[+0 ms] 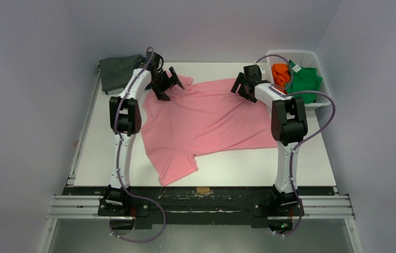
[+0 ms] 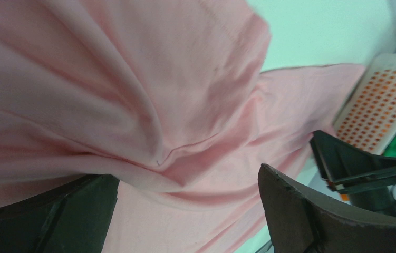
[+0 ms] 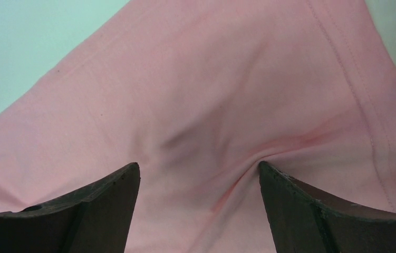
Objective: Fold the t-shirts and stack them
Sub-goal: Grab the side of the flattened tshirt closest away from the robot with both arms
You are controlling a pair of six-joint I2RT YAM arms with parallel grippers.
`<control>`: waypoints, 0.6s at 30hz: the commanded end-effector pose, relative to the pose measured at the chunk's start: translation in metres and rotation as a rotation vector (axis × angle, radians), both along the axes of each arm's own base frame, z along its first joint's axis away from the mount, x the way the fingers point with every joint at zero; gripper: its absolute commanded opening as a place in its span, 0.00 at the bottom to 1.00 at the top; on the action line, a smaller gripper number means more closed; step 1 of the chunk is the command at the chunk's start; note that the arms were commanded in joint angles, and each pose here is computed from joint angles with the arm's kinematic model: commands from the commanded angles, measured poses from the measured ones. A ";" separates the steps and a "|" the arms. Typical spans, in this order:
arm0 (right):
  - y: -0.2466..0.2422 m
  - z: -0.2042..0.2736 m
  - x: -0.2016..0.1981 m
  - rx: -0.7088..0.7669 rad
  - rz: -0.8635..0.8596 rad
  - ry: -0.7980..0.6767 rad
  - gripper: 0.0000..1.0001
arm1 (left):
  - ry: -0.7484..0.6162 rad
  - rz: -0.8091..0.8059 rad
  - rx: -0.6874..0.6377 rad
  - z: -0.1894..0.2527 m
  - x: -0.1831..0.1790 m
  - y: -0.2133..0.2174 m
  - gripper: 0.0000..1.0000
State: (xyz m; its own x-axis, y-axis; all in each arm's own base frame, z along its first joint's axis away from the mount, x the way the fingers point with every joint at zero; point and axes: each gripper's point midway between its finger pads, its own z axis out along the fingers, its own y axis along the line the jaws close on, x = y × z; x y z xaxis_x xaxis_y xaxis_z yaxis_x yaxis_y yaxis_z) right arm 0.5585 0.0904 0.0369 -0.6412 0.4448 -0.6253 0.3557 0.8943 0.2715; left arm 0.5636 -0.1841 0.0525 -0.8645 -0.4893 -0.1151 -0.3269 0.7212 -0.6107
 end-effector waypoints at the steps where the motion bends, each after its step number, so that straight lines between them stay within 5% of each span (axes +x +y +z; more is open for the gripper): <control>1: -0.002 -0.012 0.016 0.034 -0.002 0.014 0.82 | -0.196 0.078 -0.145 0.013 0.065 -0.003 1.00; 8: 0.000 0.049 0.031 0.021 0.058 -0.108 0.85 | -0.480 0.052 -0.104 0.120 0.081 0.013 1.00; 13: -0.016 0.078 -0.004 -0.054 0.067 -0.121 0.85 | -0.626 -0.061 0.032 0.200 0.022 0.024 1.00; 18: -0.023 0.085 -0.061 -0.035 0.059 -0.131 0.85 | -0.576 -0.086 0.150 0.194 -0.062 0.037 1.00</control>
State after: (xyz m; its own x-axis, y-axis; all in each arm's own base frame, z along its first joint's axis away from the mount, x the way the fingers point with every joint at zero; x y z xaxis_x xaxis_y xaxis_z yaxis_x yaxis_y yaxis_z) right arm 0.5228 0.0774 0.0847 -0.6448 0.3859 -0.6598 0.2812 0.9224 0.2647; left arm 0.5490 -0.1549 0.1861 -0.7600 -0.4498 -0.4692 -0.0459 0.7572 -0.6516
